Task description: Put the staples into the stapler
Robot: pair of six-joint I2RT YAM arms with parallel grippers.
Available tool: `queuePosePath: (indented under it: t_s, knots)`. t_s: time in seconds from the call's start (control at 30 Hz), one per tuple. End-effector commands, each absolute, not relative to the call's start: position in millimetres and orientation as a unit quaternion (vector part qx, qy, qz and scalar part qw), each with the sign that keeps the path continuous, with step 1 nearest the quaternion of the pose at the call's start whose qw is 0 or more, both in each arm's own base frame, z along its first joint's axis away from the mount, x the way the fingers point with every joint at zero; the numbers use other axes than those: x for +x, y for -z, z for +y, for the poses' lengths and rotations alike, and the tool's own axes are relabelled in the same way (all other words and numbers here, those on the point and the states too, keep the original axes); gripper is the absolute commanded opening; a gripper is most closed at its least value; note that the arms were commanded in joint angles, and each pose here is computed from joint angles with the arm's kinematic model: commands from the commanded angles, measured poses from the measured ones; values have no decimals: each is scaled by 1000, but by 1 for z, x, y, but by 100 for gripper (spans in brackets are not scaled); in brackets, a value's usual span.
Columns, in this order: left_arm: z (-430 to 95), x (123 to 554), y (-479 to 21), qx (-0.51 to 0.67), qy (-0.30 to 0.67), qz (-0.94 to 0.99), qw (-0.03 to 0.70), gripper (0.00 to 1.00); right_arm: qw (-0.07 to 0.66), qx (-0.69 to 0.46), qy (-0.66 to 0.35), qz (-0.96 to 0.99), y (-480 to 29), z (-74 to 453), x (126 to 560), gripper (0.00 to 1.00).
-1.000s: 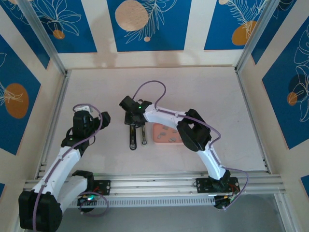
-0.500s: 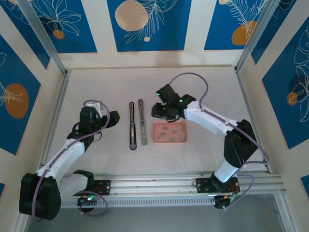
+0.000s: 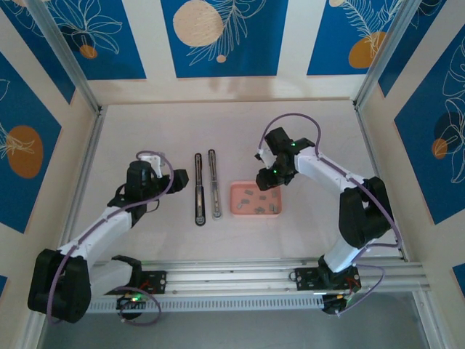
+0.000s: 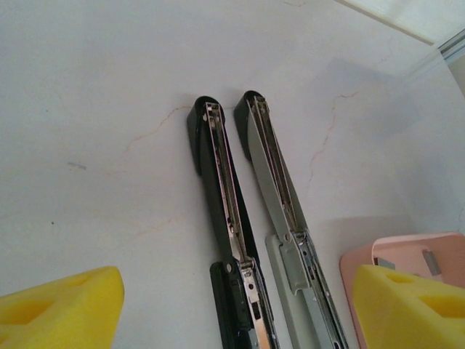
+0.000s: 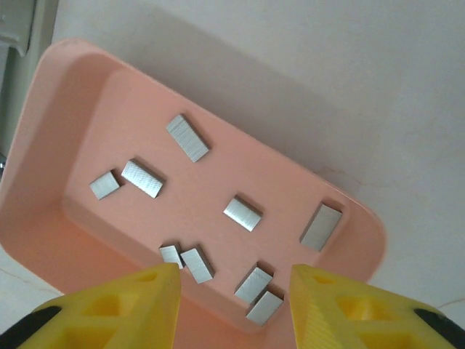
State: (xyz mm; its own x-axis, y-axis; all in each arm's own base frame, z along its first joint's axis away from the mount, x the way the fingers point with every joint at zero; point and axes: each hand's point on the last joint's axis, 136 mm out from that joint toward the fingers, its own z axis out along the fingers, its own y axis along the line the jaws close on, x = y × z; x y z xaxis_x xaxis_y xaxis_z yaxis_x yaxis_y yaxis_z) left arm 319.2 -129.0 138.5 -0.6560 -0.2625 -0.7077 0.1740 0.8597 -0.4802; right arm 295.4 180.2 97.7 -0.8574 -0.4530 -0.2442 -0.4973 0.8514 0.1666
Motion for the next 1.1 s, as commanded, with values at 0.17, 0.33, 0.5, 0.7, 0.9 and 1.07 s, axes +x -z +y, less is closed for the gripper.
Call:
queuePosePath:
  t_s: [0.17, 0.33, 0.5, 0.7, 0.9, 1.07]
  knots:
    - [-134, 315, -137, -7, 268, 868, 419, 82, 76, -394, -90, 911, -74, 189, 288, 43]
    - [-134, 315, -134, -13, 272, 867, 417, 81, 48, -413, -70, 907, -54, 187, 287, 42]
    - [-134, 314, -131, -17, 275, 867, 415, 82, 30, -424, -54, 904, -36, 189, 287, 42]
    - [-133, 314, -132, -17, 271, 867, 418, 82, 19, -422, -38, 906, -26, 185, 290, 42]
    - [-134, 315, -129, -20, 274, 868, 414, 82, 17, -420, -37, 907, -20, 187, 292, 40]
    - [-135, 315, -128, -21, 274, 868, 413, 82, 14, -419, -30, 907, -15, 187, 294, 38]
